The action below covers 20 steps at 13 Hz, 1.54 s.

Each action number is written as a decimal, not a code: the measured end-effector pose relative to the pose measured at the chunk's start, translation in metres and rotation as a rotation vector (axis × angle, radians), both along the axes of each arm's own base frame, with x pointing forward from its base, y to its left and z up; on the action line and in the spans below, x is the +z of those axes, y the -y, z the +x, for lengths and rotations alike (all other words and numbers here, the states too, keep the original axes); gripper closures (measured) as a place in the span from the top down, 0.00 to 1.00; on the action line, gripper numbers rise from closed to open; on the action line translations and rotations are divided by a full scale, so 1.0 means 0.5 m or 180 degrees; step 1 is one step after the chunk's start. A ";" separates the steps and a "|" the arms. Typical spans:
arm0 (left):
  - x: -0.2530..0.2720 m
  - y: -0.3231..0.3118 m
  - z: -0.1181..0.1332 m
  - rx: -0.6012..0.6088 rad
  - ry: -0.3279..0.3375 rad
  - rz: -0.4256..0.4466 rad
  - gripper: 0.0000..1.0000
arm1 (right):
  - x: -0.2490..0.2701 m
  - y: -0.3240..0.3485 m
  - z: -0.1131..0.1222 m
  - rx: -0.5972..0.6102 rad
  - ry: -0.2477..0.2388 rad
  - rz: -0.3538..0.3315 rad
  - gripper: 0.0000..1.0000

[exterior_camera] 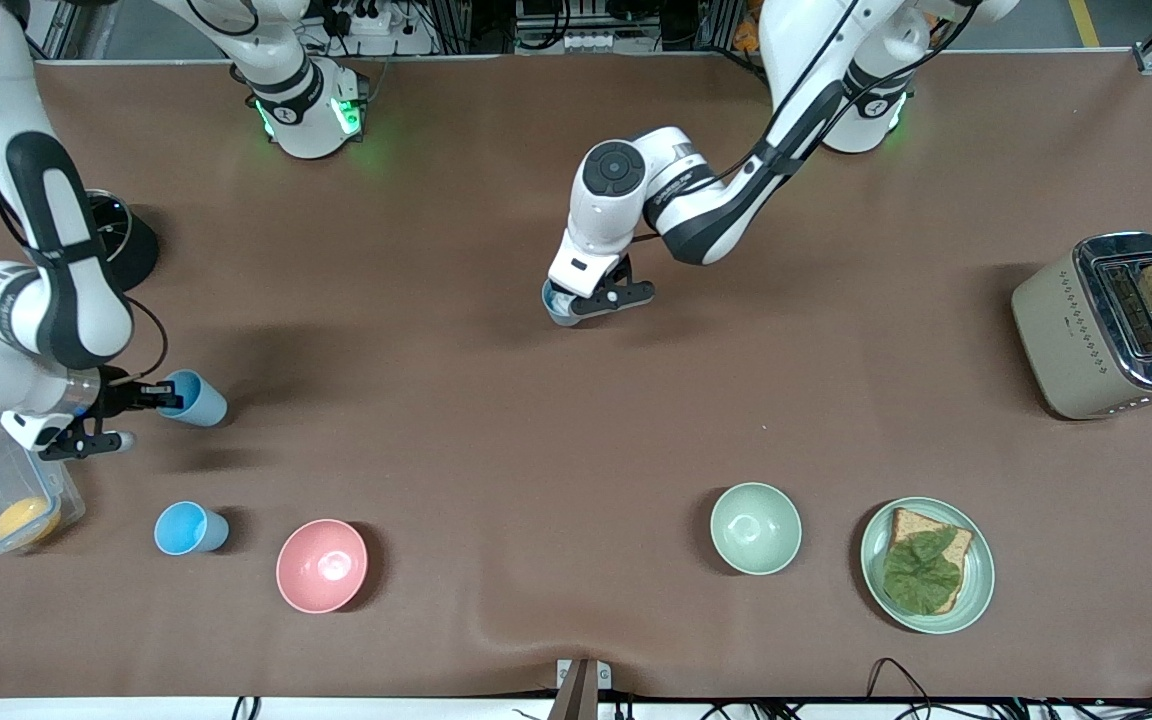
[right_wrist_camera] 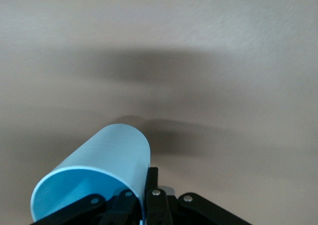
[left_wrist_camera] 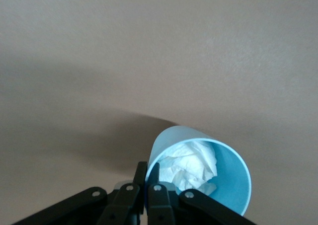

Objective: Stack blue cups with both arms
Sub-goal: 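Set the cup down mid-table with the left gripper while the right gripper lifts, then carry the cup over the placed cup with the right gripper while the left withdraws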

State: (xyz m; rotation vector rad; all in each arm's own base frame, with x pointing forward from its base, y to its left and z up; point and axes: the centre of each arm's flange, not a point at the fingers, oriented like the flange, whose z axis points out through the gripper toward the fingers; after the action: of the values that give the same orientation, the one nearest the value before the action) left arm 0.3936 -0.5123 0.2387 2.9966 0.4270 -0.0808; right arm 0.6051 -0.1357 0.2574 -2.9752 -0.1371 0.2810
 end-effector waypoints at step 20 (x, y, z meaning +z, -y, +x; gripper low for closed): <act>0.612 -0.589 0.385 -0.0629 0.0524 0.0389 1.00 | 0.097 -1.201 -0.353 -0.1418 -0.0497 -0.0586 0.04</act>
State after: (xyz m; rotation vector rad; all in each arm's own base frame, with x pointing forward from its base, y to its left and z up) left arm 0.5861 -0.2180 0.5446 3.1240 0.1224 0.1805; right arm 0.4285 0.4646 0.3061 -3.0342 0.5901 0.4846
